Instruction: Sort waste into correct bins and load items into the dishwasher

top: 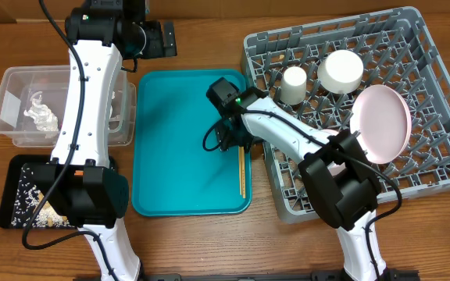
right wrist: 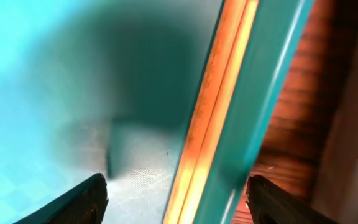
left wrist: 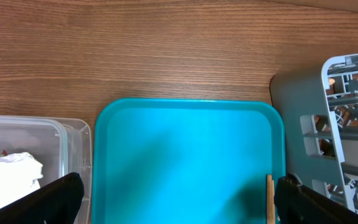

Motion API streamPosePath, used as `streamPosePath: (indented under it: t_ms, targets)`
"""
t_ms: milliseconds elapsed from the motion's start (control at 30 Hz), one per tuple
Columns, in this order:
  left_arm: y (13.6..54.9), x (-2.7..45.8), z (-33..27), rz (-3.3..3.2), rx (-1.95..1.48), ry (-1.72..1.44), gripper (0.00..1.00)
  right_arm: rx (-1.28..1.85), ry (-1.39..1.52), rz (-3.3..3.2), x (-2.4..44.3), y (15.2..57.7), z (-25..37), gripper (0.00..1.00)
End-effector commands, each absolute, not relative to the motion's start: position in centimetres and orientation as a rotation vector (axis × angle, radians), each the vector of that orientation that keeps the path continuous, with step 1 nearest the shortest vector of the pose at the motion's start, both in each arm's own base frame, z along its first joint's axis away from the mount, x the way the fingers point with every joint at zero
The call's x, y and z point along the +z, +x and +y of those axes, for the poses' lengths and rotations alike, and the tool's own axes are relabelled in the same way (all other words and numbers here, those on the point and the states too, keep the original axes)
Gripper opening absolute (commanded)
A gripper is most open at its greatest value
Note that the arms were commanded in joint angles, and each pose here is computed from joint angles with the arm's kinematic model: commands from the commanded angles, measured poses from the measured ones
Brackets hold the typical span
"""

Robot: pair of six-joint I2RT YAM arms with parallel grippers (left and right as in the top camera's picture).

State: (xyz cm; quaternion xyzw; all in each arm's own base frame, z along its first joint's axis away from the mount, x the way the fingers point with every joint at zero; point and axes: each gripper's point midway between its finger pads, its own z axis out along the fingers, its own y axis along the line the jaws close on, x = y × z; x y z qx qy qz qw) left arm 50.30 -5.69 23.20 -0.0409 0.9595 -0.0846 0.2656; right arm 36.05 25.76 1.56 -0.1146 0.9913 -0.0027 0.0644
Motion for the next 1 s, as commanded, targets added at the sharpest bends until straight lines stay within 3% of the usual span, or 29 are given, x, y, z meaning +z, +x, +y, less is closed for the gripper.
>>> streamPosePath:
  t_ms: [0,633,967]
  targets:
    - [50.1,23.5,-5.9,2.588,-0.226,-0.112,1.00,-0.049,-0.310,2.921,4.4,38.9,25.4,0.75]
    - [50.1,23.5,-5.9,2.588,-0.226,-0.112,1.00,0.029,-0.366,2.962,5.7,37.0,27.7,0.71]
    - [50.1,23.5,-5.9,2.588,-0.226,-0.112,1.00,-0.014,-0.389,3.008,3.1,36.5,27.8,0.74]
